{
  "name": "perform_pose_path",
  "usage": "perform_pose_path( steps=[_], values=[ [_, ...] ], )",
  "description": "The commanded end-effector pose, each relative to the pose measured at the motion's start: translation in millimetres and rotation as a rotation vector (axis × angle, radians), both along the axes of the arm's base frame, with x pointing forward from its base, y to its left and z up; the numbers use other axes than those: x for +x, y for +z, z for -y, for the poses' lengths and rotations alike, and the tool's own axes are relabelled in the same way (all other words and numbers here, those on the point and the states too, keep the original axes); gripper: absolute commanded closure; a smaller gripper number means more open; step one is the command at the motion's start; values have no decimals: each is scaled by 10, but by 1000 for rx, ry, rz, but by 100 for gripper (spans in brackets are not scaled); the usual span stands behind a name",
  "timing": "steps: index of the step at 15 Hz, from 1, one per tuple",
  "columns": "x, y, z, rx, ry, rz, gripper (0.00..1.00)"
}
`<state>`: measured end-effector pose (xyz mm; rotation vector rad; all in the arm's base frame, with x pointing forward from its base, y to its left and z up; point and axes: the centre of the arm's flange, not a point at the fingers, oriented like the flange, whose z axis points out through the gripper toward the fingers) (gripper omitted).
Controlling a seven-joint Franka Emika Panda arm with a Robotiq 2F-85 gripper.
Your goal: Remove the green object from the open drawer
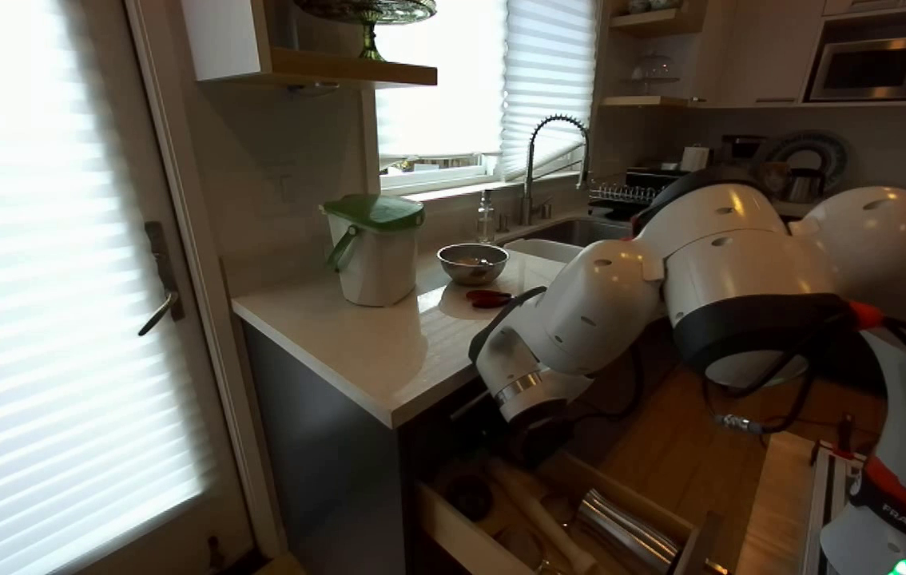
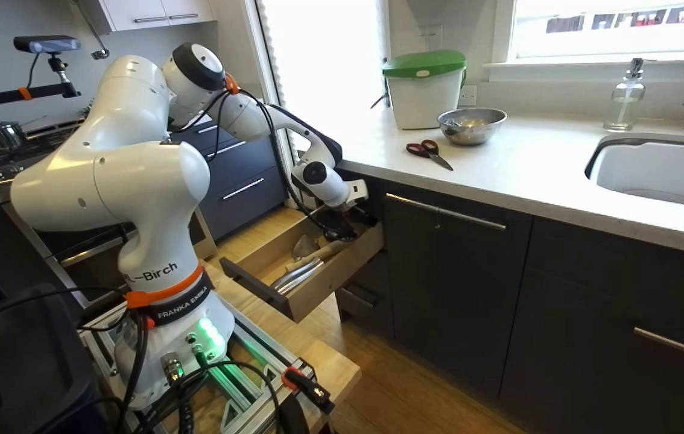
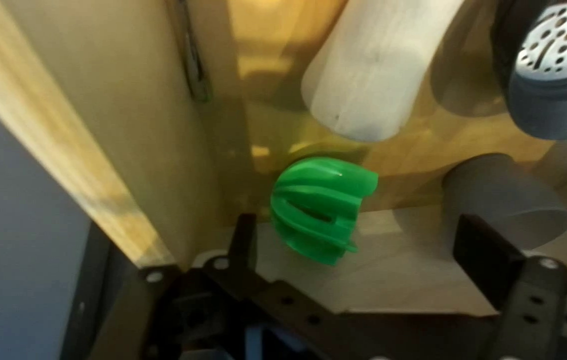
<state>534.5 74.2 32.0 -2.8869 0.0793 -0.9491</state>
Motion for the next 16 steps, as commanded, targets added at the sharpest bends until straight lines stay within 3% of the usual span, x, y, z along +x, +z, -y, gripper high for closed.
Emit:
perform_pose_path(
  steps=[1,7,16],
  values=[
    [-127,-329,-3,-6,-25,-50,0],
    [-231,-297,-5,-28,-36,-129,0],
    [-312,-155,-220,-30,-105,-112,0]
  ],
)
